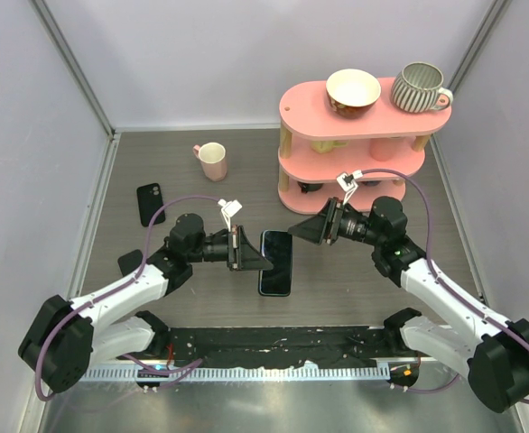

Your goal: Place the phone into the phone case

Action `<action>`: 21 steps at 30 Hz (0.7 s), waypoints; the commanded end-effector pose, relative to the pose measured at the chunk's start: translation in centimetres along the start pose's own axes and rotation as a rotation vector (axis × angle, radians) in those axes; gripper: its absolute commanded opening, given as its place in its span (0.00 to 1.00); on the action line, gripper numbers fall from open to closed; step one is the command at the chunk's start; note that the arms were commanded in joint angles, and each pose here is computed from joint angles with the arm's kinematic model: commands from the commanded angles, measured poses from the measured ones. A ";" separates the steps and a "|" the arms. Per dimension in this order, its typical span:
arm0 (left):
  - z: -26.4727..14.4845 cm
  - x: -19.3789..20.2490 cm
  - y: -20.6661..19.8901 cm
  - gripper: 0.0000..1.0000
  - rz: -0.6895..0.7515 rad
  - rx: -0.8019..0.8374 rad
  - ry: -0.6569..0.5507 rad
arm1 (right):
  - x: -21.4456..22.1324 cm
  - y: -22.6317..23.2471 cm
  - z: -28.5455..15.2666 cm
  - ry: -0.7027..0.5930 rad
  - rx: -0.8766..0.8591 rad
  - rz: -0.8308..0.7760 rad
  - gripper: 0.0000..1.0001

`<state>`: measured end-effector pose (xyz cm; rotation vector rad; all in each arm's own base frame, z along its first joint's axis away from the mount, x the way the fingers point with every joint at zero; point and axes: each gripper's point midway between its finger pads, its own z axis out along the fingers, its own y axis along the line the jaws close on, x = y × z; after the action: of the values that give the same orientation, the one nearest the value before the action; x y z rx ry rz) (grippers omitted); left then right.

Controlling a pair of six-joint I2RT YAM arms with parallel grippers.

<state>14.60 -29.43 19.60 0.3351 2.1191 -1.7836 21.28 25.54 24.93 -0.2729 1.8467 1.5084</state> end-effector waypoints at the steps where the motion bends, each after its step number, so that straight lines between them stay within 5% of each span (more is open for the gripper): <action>1: 0.0 -1.4 -3.1 0.00 0.108 0.093 -0.023 | -0.4 1.7 0.0 0.018 -0.066 -0.039 0.68; 21: 0.1 -1.4 -2.7 0.00 0.109 0.089 -0.028 | 1.4 0.8 0.3 0.074 -0.086 0.038 0.61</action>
<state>14.63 -29.44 19.56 0.3342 2.1201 -1.7826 20.45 26.09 23.85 -0.2957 1.8885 1.5878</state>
